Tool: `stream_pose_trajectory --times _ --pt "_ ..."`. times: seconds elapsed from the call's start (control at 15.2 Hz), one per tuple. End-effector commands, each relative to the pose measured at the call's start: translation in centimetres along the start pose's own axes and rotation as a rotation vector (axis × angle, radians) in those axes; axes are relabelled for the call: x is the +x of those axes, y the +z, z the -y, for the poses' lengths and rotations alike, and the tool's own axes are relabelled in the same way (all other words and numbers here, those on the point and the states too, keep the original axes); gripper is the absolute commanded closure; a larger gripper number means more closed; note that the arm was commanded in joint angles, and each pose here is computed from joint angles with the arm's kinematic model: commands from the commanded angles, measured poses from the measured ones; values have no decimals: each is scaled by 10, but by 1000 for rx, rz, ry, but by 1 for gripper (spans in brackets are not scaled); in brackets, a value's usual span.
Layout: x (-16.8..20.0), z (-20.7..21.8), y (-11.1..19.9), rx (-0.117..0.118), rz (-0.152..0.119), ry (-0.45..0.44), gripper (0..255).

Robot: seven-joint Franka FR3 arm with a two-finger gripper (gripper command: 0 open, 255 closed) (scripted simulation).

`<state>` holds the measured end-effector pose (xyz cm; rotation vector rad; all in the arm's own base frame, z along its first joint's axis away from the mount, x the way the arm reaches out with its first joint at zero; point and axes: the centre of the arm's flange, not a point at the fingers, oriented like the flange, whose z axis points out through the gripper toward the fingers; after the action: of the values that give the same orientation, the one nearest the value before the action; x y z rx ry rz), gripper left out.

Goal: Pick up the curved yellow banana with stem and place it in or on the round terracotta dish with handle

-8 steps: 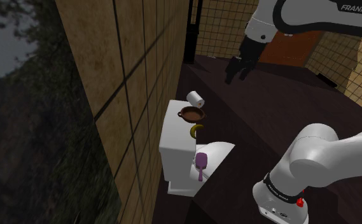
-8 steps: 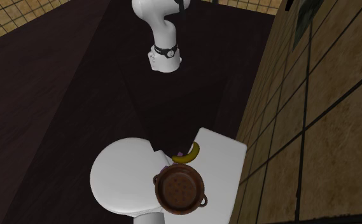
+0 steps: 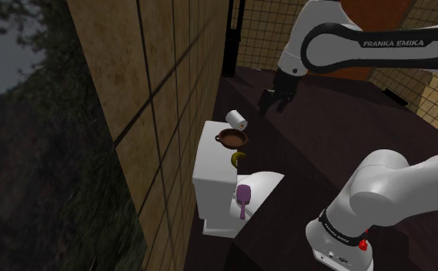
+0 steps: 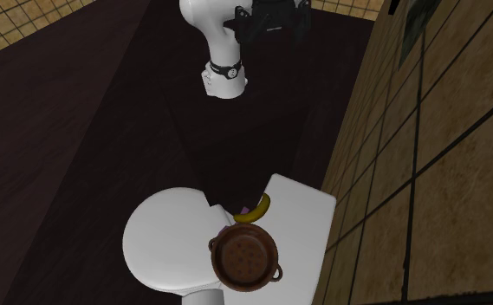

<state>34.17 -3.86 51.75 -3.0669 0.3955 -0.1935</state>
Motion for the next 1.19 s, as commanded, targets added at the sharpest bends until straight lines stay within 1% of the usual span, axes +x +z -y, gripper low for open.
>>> stream_pose_trajectory --times 0.0,1.12 --pt "8 -2 23 -3 0 20 0" --pt "69 -18 238 -34 18 188 0"
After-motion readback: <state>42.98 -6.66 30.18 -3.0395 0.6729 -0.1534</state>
